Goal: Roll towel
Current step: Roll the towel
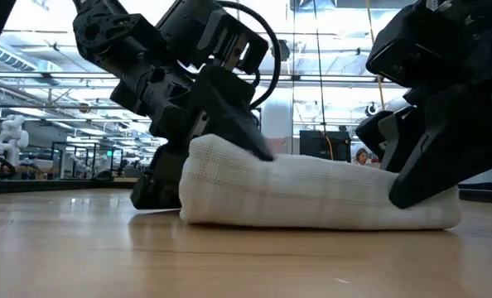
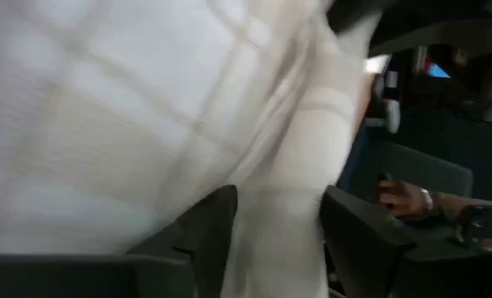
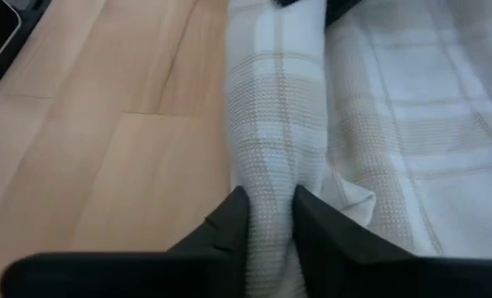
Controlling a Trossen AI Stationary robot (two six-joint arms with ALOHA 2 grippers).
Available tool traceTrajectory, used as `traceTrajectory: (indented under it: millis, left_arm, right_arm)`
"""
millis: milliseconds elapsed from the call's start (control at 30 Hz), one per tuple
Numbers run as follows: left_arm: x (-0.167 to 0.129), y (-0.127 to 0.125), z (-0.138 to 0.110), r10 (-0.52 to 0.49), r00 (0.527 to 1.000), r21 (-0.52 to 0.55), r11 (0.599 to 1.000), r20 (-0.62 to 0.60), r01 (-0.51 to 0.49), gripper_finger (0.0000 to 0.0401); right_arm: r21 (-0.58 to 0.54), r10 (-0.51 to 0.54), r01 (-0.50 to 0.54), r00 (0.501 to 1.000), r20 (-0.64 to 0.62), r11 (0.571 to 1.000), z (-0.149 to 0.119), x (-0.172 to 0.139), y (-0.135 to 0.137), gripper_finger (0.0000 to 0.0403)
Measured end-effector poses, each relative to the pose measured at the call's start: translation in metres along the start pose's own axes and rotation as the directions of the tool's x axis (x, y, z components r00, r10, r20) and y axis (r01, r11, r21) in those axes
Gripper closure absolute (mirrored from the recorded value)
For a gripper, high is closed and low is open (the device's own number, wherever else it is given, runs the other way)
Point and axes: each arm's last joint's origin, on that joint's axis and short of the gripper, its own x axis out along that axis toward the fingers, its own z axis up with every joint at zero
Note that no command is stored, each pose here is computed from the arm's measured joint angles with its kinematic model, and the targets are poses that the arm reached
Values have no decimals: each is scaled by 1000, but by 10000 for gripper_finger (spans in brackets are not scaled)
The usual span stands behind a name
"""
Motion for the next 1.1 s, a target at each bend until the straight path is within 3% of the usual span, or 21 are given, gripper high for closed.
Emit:
traceTrajectory:
  millis: [267, 367, 467, 600, 700, 800, 933, 1100]
  left_arm:
    - [-47, -36, 4, -44, 999, 149, 988, 28, 39, 206]
    - [-65, -56, -4, -64, 989, 253, 967, 134, 28, 206]
    - [-66, -80, -29, -89, 969, 463, 886, 229, -28, 205]
    - [-47, -95, -73, -73, 949, 674, 721, 305, -162, 195]
    - [-35, -88, -95, 18, 915, 669, 676, 402, -308, 178]
    - [-26, -83, -109, 51, 882, 693, 597, 468, -403, 161]
    - [-8, -71, -116, 86, 880, 725, 532, 467, -437, 141]
    - [11, -56, -115, 127, 870, 769, 421, 476, -482, 131]
  right_arm:
    - [61, 41, -39, 999, -17, 997, 1, 1, -4, 381]
    - [75, 49, -47, 999, -22, 996, 2, 2, -7, 381]
    - [111, 55, -52, 998, -27, 992, 4, 3, -11, 380]
    - [122, 54, -51, 998, -26, 991, 5, 3, -14, 380]
    - [126, 52, -48, 998, -24, 991, 5, 4, -15, 380]
    - [132, 55, -51, 998, -23, 990, 6, 4, -16, 380]
    - [135, 55, -52, 998, -23, 990, 6, 4, -16, 380]
    - [141, 57, -53, 998, -23, 989, 6, 4, -16, 380]
